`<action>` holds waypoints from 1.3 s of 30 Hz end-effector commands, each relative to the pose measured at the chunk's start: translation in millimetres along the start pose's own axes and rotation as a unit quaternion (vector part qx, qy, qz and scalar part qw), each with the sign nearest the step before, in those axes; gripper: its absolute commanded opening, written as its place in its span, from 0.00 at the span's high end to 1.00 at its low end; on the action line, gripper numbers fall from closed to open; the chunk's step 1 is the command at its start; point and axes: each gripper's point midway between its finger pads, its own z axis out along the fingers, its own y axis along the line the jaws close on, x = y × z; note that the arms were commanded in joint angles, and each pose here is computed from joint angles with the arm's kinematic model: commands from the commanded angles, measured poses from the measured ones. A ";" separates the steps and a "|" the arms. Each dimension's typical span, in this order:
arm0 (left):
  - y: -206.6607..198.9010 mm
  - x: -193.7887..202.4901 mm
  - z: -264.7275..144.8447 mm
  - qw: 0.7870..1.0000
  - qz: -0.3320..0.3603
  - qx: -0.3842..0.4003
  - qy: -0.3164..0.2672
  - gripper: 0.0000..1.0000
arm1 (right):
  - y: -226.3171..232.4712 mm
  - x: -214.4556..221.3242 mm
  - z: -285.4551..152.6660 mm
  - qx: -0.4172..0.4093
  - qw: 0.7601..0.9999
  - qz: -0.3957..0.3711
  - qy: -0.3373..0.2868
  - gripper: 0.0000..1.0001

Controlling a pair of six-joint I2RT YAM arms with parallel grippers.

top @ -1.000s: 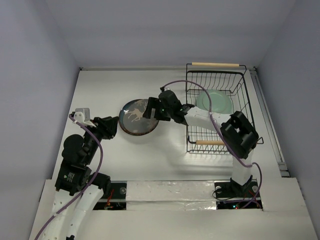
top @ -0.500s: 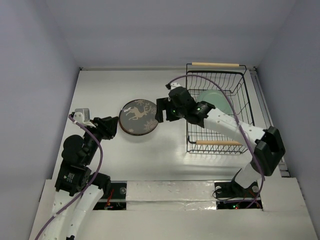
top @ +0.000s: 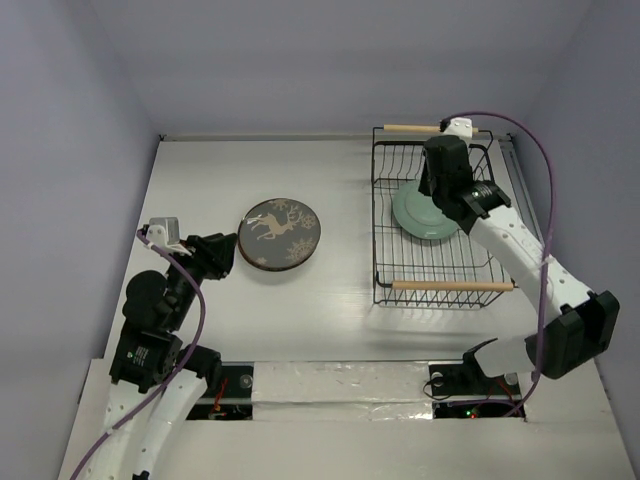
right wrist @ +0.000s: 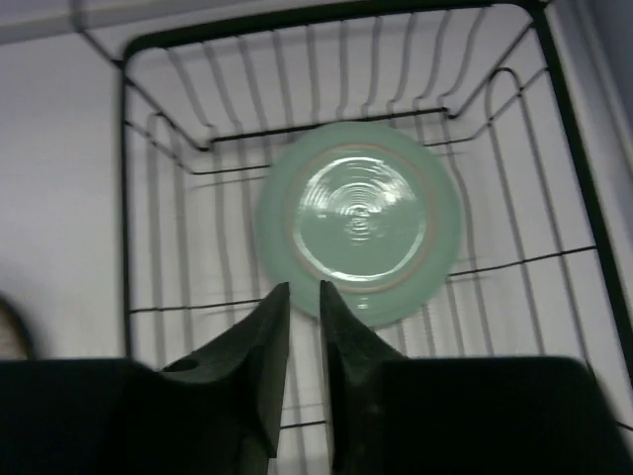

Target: Unload the plates from the dish rack

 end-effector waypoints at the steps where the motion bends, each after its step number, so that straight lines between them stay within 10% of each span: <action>1: -9.4 -9.3 -1.6 0.999 -0.002 0.023 -0.023 0.66 | -44.9 17.8 22.3 0.091 0.993 -0.068 0.035 0.73; 6: -11.1 -11.2 -4.3 0.999 -0.001 0.028 -0.028 0.66 | -58.8 50.7 55.4 0.094 0.985 -0.109 0.099 0.29; 12: -14.4 -13.7 -8.3 0.999 -0.002 0.036 -0.034 0.65 | -60.9 77.8 83.0 0.091 0.966 -0.183 0.156 0.06; 39: -21.0 -15.5 -13.8 0.998 -0.002 0.051 -0.039 0.65 | -34.1 155.4 136.5 0.070 0.938 -0.223 0.256 0.00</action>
